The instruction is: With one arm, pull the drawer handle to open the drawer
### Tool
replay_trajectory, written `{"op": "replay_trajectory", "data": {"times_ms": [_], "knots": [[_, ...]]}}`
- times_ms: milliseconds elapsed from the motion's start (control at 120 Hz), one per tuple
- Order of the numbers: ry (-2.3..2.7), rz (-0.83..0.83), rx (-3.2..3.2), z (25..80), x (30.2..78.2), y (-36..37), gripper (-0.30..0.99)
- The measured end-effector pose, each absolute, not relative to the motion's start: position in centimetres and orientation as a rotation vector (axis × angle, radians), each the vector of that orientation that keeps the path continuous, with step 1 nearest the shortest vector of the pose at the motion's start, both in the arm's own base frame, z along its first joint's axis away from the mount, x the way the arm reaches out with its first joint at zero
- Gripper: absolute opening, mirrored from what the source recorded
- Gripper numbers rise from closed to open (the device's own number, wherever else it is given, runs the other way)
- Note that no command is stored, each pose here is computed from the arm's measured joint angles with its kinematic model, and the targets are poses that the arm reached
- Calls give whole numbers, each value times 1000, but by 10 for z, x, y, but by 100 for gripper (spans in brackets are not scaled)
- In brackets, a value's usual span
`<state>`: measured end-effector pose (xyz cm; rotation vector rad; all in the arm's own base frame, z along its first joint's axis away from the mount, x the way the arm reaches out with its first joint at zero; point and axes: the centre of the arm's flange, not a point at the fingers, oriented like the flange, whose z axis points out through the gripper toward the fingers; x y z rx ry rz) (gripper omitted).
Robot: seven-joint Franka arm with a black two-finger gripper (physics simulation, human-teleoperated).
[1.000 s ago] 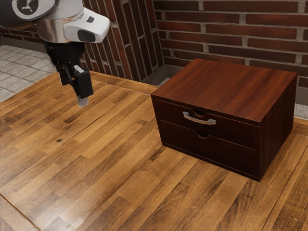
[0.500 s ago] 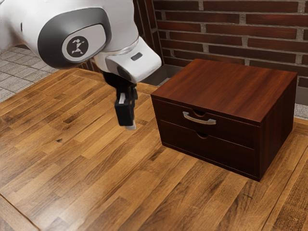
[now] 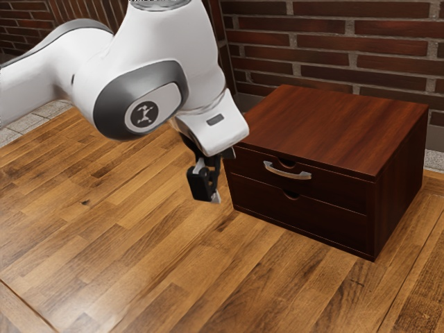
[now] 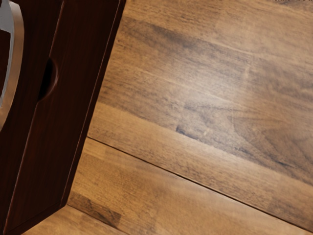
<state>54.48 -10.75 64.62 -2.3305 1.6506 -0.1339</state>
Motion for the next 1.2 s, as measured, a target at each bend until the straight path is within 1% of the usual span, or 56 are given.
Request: {"op": "replay_trajectory", "data": {"times_ms": [458,625,1200], "knots": [[1879,-227,-2081,648,539,-169,69],[1947,-238,-2018,637,543,-187,69],[1974,-242,-1855,615,569,-189,69]]}}
